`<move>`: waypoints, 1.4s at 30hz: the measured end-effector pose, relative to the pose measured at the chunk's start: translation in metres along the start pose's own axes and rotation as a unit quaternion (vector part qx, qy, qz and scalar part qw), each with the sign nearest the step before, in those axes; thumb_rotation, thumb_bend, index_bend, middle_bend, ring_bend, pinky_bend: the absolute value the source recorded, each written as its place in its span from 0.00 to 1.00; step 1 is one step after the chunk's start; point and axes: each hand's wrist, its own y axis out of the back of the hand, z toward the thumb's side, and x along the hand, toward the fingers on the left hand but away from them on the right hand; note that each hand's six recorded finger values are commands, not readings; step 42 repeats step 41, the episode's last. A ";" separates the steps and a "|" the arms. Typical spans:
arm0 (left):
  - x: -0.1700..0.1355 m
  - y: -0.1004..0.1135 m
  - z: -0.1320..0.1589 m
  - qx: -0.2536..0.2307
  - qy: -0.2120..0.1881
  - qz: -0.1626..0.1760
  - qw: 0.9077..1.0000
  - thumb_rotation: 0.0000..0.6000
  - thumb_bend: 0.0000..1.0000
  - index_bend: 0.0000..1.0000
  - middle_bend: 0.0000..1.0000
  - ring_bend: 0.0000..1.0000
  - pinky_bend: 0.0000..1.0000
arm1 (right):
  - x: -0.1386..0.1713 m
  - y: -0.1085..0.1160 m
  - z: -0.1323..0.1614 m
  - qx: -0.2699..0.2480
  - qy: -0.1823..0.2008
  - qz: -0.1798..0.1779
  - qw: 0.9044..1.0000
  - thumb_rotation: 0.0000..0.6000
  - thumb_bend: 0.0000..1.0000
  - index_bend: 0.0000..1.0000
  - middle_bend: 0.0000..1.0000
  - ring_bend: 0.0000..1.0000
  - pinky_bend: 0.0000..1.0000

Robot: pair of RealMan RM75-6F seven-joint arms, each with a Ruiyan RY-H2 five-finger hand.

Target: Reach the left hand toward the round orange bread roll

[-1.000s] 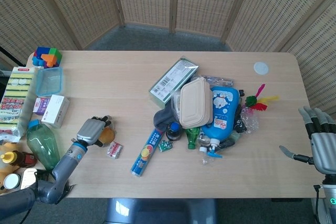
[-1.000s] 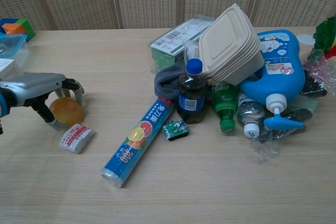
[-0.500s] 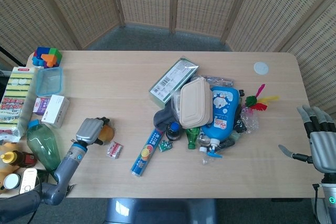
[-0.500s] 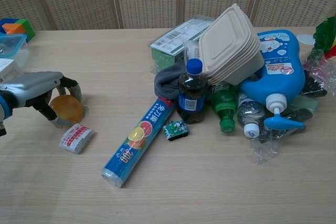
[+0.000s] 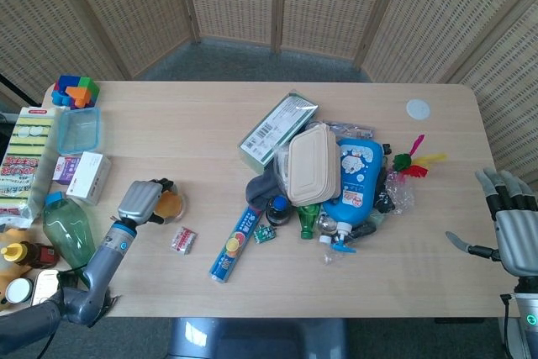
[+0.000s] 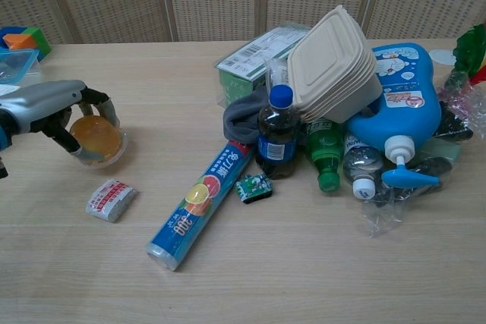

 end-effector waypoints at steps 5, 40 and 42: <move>-0.001 0.032 0.005 -0.012 -0.014 0.018 1.000 1.00 0.43 0.70 0.57 0.56 0.72 | 0.000 -0.001 0.000 -0.002 0.001 0.001 1.000 0.60 0.15 0.00 0.00 0.00 0.00; -0.004 0.268 0.050 -0.033 -0.070 0.184 0.980 1.00 0.42 0.70 0.56 0.56 0.72 | 0.000 -0.011 -0.001 -0.017 -0.001 0.005 1.000 0.60 0.15 0.00 0.00 0.00 0.00; -0.004 0.268 0.050 -0.034 -0.070 0.184 0.980 1.00 0.42 0.70 0.56 0.56 0.72 | 0.000 -0.011 -0.001 -0.017 -0.001 0.004 1.000 0.60 0.15 0.00 0.00 0.00 0.00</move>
